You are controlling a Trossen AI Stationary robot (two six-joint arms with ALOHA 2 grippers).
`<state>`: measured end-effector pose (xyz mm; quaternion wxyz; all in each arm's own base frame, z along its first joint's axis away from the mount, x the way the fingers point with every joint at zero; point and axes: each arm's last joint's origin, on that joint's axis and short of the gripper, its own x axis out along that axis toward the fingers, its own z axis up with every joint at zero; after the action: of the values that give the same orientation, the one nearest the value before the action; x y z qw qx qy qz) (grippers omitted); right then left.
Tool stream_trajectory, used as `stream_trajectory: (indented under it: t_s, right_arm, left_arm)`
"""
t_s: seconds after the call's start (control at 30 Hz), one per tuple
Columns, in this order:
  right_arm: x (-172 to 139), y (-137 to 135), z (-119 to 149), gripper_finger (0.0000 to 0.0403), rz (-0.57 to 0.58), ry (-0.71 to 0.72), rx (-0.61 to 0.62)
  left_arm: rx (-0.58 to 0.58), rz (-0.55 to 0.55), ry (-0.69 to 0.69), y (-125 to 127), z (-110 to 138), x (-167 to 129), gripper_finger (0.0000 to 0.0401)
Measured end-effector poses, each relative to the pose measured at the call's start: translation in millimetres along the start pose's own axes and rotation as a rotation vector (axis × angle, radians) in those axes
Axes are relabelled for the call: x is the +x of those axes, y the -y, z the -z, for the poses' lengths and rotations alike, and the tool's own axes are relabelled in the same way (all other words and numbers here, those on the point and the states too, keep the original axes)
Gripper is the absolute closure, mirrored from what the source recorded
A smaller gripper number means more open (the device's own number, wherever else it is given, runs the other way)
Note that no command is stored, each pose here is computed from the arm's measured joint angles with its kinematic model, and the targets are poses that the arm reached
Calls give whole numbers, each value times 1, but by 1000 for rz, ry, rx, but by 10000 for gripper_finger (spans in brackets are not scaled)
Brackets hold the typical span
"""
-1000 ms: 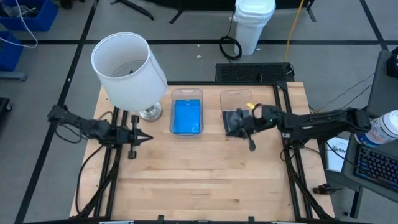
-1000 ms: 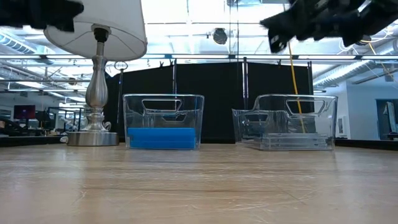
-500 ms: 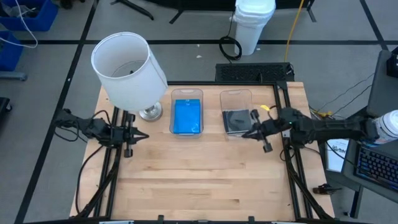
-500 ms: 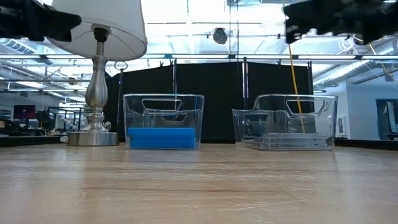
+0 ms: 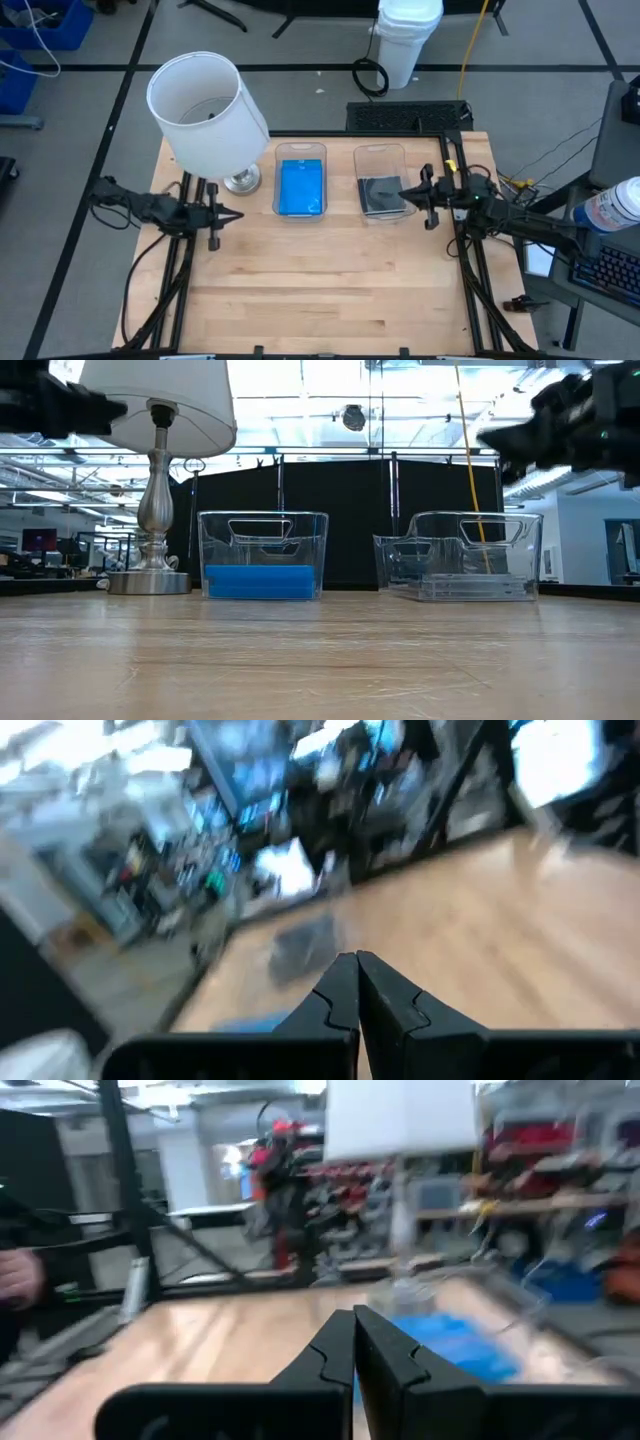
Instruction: Pick & place jewel cases by type
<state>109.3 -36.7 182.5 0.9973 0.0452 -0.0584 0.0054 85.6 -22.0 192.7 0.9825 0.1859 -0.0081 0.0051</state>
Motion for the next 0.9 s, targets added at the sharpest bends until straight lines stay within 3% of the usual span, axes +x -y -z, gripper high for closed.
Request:
stream_trajectory:
  t_s: [0.1,0.3,0.53,0.67,0.9]
  right_arm:
    - [0,2,2,403,26,-22,-61]
    - [0,1,1,403,-5,-9,-125]
    - [3,-9,1,403,-96,-10,-92]
    - [2,-18,8,403,-162,-120,-38]
    - [-21,-32,-23,403,-175,-46,-173]
  left_arm:
    - [-5,-29,-104,5,16,2,398]
    - [9,5,-104,7,18,3,398]
    - [15,-33,-114,7,18,3,398]
    - [19,42,-62,7,9,0,398]
    - [38,105,-9,11,4,-2,399]
